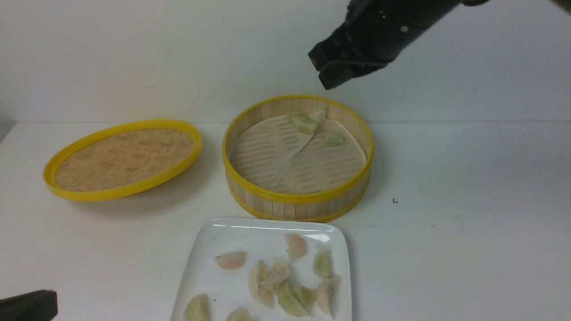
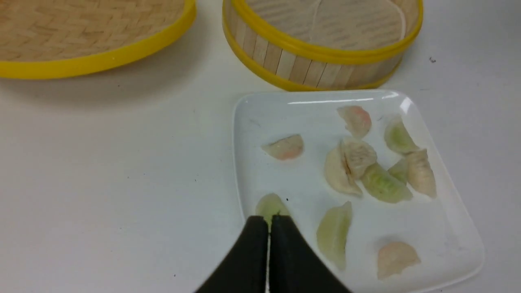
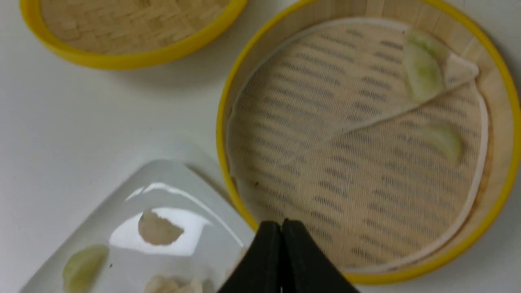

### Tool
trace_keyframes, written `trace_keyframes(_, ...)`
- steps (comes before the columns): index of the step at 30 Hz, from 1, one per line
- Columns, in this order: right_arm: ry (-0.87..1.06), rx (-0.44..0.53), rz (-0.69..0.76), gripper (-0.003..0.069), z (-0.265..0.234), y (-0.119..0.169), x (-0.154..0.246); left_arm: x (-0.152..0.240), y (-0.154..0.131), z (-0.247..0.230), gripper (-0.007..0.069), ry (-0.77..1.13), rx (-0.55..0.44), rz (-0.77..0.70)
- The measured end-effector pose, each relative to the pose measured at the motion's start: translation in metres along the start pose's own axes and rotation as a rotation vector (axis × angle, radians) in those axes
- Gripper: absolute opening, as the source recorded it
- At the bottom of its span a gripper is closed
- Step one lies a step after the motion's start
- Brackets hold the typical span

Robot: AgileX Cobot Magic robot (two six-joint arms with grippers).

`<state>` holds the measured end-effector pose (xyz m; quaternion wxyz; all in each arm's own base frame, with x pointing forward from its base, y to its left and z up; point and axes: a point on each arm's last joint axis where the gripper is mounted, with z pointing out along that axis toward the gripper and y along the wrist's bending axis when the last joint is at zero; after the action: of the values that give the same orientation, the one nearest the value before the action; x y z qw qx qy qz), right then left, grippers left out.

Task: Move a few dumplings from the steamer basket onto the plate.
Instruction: Use the right arm to grab a dumpling from inside the steamer

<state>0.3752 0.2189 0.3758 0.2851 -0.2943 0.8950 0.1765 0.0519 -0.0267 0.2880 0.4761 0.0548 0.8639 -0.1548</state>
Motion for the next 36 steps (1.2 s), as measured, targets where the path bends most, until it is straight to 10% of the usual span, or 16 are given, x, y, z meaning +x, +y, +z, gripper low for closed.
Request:
trace_keyframes(13, 0.11, 0.144, -0.106, 0.0013, 0.112, -0.044, -0.005, 0.024, 0.001, -0.01, -0.0006, -0.111, 0.004, 0.016)
trace_keyframes(24, 0.241, 0.215, -0.091, 0.0375, 0.179, -0.108, 0.032, 0.023, 0.001, -0.01, -0.0006, -0.123, 0.009, -0.015)
trace_keyframes(36, 0.17, 0.227, -0.195, 0.0444, 0.206, -0.114, 0.035, 0.006, 0.002, -0.014, -0.0006, -0.323, -0.008, 0.0)
